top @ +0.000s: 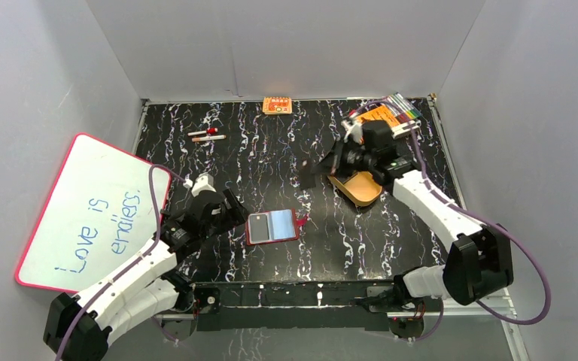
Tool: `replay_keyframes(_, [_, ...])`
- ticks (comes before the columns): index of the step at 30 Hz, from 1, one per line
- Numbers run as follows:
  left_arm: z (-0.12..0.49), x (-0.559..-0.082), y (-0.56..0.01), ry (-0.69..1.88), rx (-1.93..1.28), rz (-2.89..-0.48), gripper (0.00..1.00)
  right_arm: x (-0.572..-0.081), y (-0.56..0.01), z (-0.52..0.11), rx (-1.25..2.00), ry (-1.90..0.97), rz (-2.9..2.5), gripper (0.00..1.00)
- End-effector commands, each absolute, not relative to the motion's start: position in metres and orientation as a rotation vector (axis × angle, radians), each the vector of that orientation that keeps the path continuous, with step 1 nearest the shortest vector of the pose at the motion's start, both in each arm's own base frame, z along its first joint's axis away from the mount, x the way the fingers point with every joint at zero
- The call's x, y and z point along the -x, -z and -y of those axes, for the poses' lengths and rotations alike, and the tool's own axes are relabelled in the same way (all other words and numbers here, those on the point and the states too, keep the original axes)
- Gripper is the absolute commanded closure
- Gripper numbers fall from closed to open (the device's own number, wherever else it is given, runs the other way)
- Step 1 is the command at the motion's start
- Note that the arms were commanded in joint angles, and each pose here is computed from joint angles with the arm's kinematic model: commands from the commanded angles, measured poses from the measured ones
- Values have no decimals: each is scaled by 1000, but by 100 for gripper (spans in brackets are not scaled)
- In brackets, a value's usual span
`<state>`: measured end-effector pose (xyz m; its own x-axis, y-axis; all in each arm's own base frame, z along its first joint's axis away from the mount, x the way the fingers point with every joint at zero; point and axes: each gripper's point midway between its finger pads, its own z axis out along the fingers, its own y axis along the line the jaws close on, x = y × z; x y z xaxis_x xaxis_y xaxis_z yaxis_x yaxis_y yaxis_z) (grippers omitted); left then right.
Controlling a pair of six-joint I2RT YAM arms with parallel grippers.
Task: Put the credit cards into the card holder
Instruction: Insert the credit card into the card holder.
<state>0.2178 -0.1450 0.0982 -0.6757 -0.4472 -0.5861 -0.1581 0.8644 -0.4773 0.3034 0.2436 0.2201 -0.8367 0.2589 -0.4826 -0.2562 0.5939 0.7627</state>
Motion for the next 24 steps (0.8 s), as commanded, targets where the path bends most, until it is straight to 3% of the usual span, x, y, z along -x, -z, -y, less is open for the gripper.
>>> replay_keyframes(1, [168, -216, -103, 661, 352, -2293, 30, -245, -180, -271, 369, -1235, -2380, 100])
replay_keyframes(12, [185, -219, -83, 688, 305, -2374, 34, -209, -99, -288, 348, -1251, -2620, 100])
replay_keyframes(24, [170, -217, -59, 566, 358, -2425, 35, -209, -73, -284, 253, -1198, -2709, 100])
